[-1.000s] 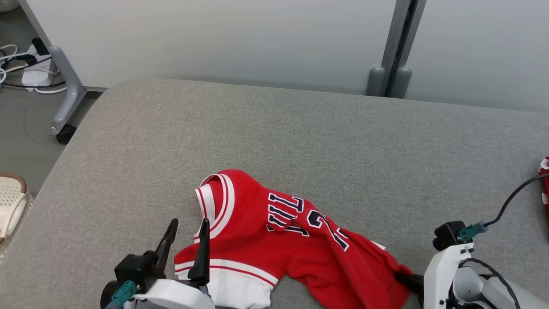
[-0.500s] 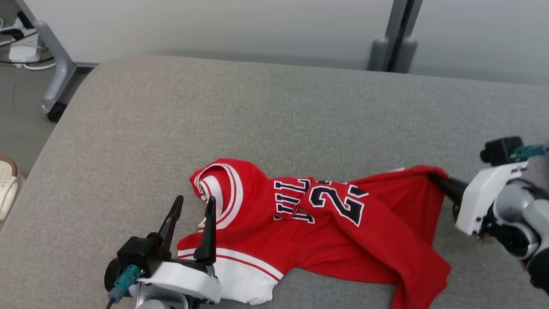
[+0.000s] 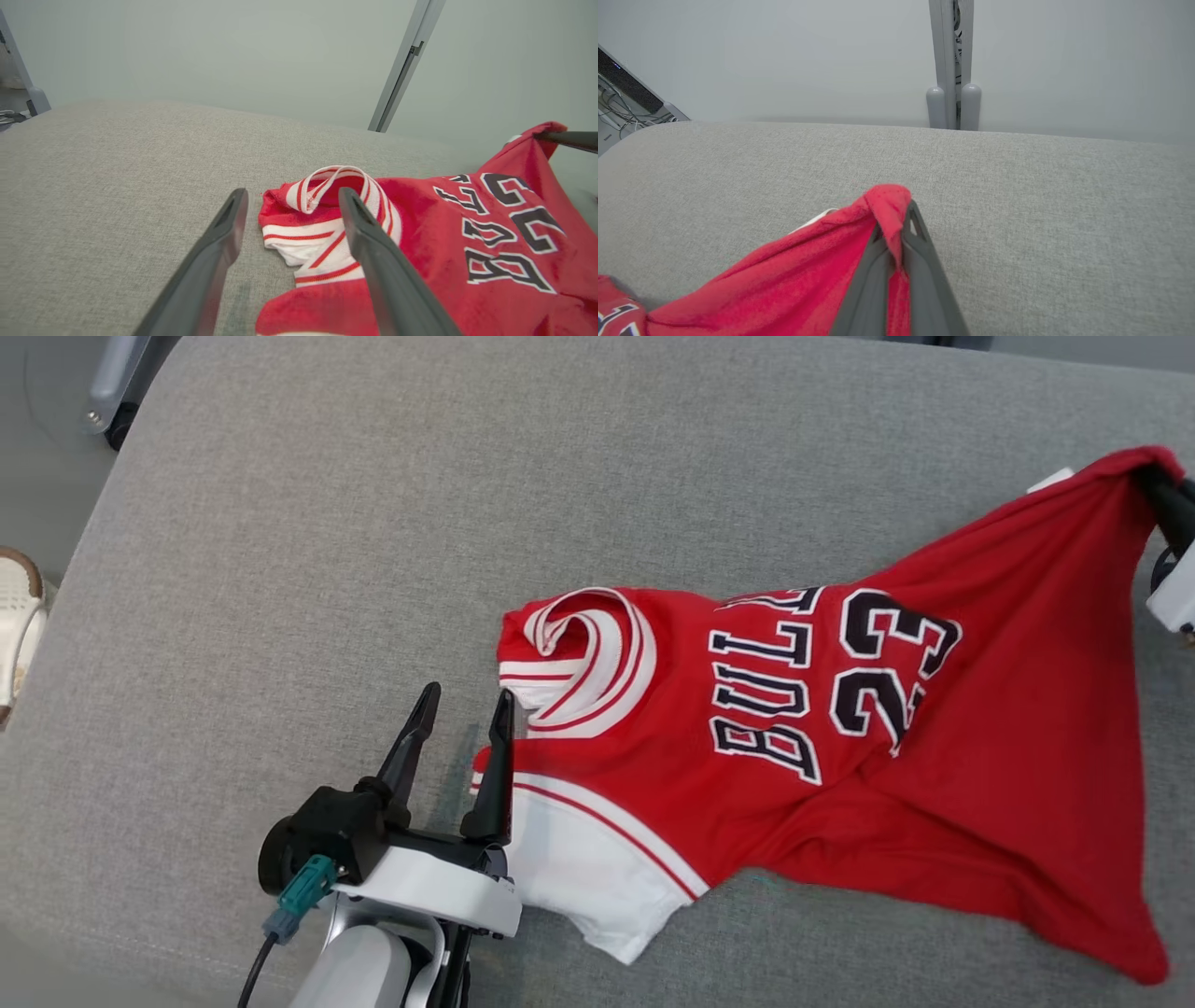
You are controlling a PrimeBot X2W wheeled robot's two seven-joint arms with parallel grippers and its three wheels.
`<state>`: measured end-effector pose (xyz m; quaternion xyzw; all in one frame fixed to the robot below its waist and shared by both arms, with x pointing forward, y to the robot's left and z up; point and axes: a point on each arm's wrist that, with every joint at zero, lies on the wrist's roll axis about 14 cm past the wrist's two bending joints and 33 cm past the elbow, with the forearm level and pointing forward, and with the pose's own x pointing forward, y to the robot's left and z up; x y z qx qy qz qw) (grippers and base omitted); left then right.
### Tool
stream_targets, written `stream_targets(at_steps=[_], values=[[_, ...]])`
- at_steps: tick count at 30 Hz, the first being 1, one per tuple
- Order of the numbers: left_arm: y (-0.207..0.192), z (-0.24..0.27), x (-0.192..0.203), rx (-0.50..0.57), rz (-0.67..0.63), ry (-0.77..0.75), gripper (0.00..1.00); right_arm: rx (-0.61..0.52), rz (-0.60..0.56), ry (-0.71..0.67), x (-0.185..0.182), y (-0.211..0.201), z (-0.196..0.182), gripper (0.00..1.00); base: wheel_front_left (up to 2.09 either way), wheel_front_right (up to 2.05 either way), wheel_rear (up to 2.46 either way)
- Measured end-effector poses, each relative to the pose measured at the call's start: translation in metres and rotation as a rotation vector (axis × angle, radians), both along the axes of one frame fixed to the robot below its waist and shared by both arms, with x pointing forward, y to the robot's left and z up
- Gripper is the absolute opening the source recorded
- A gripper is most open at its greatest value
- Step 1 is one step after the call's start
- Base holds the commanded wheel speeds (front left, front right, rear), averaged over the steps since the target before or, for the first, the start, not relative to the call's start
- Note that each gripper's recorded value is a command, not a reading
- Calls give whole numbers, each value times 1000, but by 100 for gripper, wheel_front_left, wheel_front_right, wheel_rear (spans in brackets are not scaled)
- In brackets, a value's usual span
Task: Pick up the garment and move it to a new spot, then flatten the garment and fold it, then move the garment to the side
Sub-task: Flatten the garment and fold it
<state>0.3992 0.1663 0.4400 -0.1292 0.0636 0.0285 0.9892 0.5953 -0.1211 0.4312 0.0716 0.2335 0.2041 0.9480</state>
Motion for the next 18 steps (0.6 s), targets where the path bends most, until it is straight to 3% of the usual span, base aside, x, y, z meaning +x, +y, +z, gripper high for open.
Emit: stream_targets(at_steps=[3, 4, 5, 6, 18], values=[[4, -1, -1, 7, 14, 5, 100, 20, -25, -102, 16, 4, 13, 0, 0, 0, 0], [4, 0, -1, 7, 15, 3, 100, 27, -32, -115, 16, 6, 15, 25, 0, 0, 0], [4, 2, -1, 8, 17, -1, 100, 32, -31, -115, 14, 9, 15, 91, 0, 0, 0], [5, 4, -2, 8, 17, -7, 100, 39, -34, -116, 10, 11, 16, 100, 0, 0, 0], [-3, 22, -18, 4, -23, -60, 100, 115, -54, -202, -69, -2, 40, 100, 0, 0, 0]])
